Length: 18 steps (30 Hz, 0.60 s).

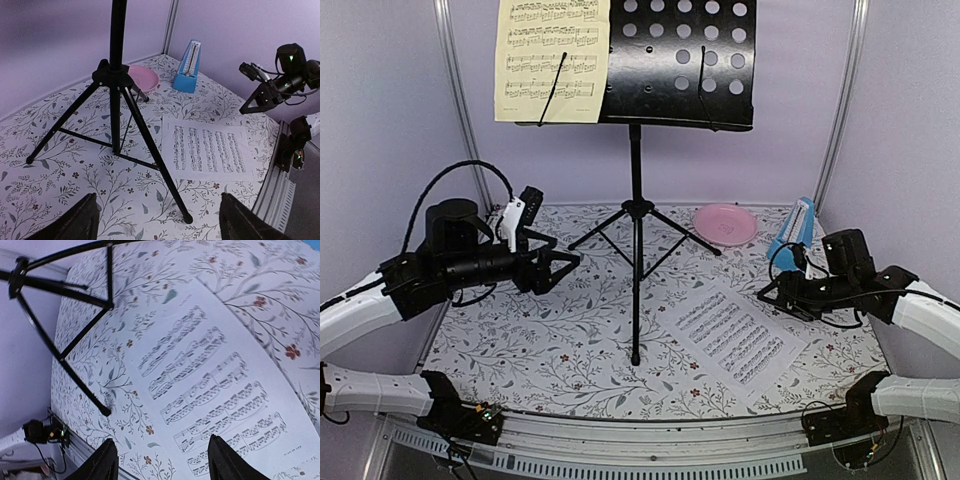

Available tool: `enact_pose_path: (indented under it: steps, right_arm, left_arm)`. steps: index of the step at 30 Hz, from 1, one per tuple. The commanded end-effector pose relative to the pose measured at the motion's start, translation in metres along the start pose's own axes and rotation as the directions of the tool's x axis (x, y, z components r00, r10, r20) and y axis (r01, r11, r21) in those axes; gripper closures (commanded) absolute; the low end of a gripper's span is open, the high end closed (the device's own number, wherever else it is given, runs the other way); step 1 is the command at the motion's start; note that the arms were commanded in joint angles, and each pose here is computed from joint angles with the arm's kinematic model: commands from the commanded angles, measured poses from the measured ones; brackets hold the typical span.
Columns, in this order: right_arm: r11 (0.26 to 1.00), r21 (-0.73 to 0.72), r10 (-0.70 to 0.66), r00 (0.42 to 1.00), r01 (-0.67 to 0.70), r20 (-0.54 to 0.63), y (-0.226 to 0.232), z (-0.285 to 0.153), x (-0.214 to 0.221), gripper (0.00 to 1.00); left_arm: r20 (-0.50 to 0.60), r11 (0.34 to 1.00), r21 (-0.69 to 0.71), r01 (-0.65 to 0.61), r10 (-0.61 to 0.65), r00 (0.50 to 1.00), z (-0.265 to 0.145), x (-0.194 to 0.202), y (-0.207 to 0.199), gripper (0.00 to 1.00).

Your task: Set up the instrument practice props

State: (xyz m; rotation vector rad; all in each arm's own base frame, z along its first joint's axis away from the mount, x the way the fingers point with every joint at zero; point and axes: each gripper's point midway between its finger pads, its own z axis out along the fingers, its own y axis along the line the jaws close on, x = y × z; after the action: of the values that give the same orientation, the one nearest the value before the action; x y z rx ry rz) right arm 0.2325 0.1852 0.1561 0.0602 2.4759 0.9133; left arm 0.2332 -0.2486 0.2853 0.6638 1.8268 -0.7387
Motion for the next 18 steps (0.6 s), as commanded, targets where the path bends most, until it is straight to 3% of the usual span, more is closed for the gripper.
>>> enact_pose_path:
  steps: [1,7,12,18]
  right_arm:
    - [0.941,0.03,0.338,0.941,-0.338,0.027,-0.047,-0.015,0.015,0.35]
    - [0.814,0.11,0.562,0.821,-0.571,0.106,-0.095,-0.012,0.037,0.28]
    - [0.73,0.188,0.627,0.753,-0.657,0.198,-0.124,-0.013,0.042,0.24]
    - [0.66,0.264,0.655,0.711,-0.703,0.255,-0.147,-0.017,0.052,0.24]
  left_arm:
    - [0.03,1.0,0.024,0.007,-0.007,1.0,0.012,-0.004,-0.012,0.17]
    - [0.023,0.998,0.057,0.0,-0.001,1.0,0.029,-0.006,-0.026,0.17]
    - [0.005,0.996,0.085,-0.029,0.029,1.0,0.04,-0.005,-0.035,0.16]
    - [0.009,0.993,0.104,-0.056,0.055,0.998,0.046,-0.01,-0.042,0.16]
